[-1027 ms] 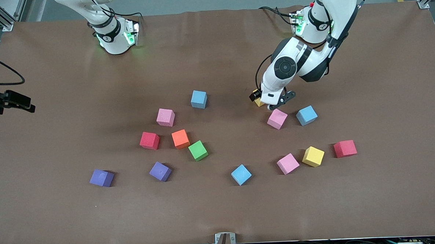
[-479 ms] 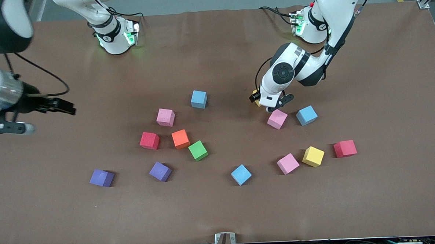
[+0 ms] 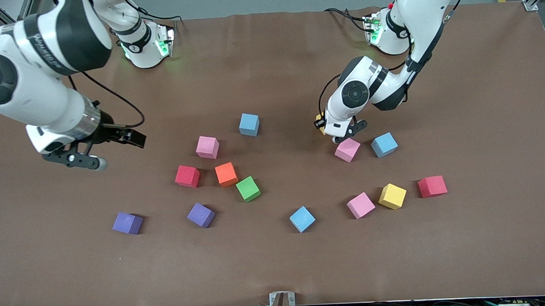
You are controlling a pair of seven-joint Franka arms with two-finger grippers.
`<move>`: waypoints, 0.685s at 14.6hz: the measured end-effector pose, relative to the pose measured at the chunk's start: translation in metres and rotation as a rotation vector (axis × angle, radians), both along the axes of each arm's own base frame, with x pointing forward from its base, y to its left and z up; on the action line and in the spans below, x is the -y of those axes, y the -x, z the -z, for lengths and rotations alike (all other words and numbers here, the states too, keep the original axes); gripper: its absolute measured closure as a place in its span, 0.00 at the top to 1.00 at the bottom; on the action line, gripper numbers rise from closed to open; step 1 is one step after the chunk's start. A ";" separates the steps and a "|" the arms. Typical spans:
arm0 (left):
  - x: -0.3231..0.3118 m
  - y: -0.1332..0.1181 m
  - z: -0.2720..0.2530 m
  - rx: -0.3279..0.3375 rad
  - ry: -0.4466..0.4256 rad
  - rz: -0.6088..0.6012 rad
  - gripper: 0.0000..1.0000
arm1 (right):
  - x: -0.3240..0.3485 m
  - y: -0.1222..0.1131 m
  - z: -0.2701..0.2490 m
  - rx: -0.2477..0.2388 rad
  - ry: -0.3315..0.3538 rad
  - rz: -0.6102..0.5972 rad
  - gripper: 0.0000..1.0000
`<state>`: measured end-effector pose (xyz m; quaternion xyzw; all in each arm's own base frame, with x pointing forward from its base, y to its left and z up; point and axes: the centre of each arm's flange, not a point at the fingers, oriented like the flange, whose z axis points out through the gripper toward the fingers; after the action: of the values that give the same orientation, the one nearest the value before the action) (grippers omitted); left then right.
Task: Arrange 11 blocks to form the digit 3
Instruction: 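Lift the yellow cube with the left gripper while the right gripper reaches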
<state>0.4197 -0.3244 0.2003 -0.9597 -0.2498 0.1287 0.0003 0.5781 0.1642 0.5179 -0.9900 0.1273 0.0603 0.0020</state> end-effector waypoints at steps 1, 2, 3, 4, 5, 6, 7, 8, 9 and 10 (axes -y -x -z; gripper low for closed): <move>0.002 -0.004 -0.003 0.008 0.006 -0.002 0.56 | -0.012 0.003 0.006 0.000 0.003 0.006 1.00; 0.005 -0.008 -0.008 0.018 0.013 -0.002 0.56 | -0.023 0.007 0.013 -0.004 0.006 0.002 1.00; 0.009 -0.011 -0.013 0.029 0.021 -0.001 0.56 | -0.033 0.012 0.021 -0.013 0.011 -0.004 1.00; 0.014 -0.014 -0.017 0.040 0.029 0.004 0.56 | -0.042 0.017 0.029 -0.024 0.017 -0.004 1.00; 0.020 -0.014 -0.022 0.049 0.036 0.012 0.56 | -0.050 0.022 0.035 -0.035 0.024 0.000 1.00; 0.028 -0.013 -0.026 0.057 0.042 0.023 0.56 | -0.059 0.027 0.041 -0.045 0.031 0.004 1.00; 0.036 -0.011 -0.029 0.062 0.047 0.038 0.56 | -0.068 0.032 0.046 -0.053 0.037 0.008 1.00; 0.044 -0.008 -0.032 0.065 0.050 0.052 0.56 | -0.076 0.038 0.052 -0.059 0.043 0.008 1.00; 0.051 -0.005 -0.035 0.063 0.050 0.066 0.56 | -0.085 0.043 0.059 -0.063 0.047 0.007 1.00; 0.057 -0.003 -0.038 0.058 0.046 0.080 0.56 | -0.095 0.049 0.068 -0.061 0.051 0.011 1.00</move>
<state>0.4223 -0.3818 0.2384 -0.9720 -0.2082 0.1065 -0.0237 0.5286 0.2595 0.4501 -0.9867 0.1345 0.0869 -0.0266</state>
